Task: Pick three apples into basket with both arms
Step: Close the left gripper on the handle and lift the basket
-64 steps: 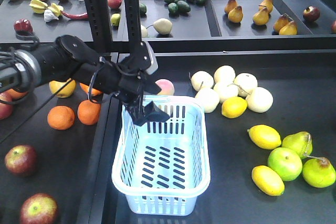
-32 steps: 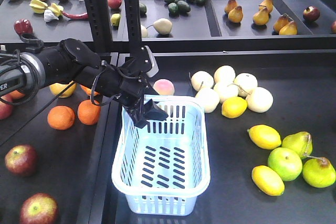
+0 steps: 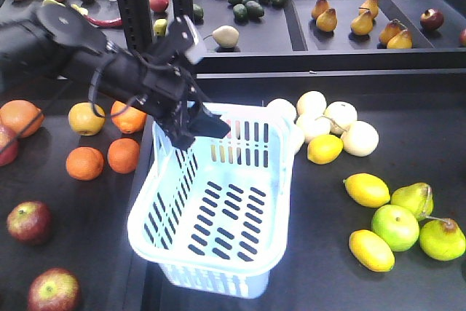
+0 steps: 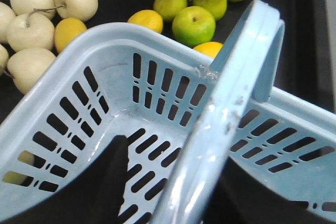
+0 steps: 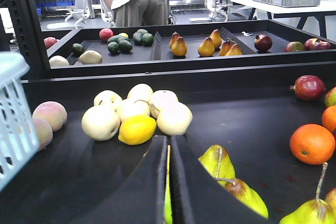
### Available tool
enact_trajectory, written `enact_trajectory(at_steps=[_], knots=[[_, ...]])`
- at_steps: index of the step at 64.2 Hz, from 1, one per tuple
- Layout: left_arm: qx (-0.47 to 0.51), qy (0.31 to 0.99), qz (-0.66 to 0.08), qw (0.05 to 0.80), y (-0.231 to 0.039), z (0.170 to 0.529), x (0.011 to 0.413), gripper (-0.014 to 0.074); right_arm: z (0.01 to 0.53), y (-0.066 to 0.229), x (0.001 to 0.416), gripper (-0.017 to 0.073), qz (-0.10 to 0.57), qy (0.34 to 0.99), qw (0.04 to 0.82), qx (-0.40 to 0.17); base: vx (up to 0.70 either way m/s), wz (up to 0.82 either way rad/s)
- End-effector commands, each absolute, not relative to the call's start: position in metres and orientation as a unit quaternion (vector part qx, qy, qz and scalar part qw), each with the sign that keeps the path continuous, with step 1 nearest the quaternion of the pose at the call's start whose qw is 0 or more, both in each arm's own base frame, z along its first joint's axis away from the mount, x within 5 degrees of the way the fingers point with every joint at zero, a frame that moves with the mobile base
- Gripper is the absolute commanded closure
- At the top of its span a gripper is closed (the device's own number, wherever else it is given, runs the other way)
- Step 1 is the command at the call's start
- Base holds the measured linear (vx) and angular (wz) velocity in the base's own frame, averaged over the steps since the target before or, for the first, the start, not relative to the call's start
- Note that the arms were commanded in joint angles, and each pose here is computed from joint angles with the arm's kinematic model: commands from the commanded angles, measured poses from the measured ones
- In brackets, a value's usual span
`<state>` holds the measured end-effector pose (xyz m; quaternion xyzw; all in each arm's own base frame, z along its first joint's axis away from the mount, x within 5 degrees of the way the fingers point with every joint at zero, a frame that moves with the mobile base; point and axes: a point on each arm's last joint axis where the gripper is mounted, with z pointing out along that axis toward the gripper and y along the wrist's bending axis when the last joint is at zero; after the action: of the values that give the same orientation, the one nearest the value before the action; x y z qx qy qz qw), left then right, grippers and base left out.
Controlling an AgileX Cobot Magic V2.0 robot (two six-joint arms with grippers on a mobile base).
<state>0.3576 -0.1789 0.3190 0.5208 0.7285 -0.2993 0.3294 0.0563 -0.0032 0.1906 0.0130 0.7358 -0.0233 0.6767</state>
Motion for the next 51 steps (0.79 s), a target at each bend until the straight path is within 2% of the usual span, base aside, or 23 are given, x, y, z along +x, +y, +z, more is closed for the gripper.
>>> enact_trajectory(at_steps=[1, 16, 27, 36, 51], knots=[[0.490, 0.718, -0.347, 0.353, -0.176, 0.374, 0.327, 0.0601, 0.193, -0.003, 0.056, 0.0564, -0.030, 0.712, 0.702, 0.009, 0.00, 0.00], [0.465, 0.770, -0.308, 0.309, -0.153, 0.410, 0.281, 0.0601, 0.193, -0.003, 0.056, 0.0564, -0.030, 0.712, 0.702, 0.009, 0.00, 0.00], [0.438, 0.790, -0.275, 0.328, -0.133, 0.432, 0.235, 0.0601, 0.193, -0.003, 0.056, 0.0564, -0.030, 0.712, 0.702, 0.009, 0.00, 0.00], [0.407, 0.803, -0.238, 0.366, -0.111, 0.438, 0.190, 0.0601, 0.193, -0.003, 0.056, 0.0564, -0.030, 0.712, 0.702, 0.009, 0.00, 0.00], [0.274, 0.791, -0.218, 0.502, -0.076, 0.437, 0.122, 0.0601, 0.193, -0.003, 0.056, 0.0564, -0.030, 0.712, 0.702, 0.009, 0.00, 0.00]])
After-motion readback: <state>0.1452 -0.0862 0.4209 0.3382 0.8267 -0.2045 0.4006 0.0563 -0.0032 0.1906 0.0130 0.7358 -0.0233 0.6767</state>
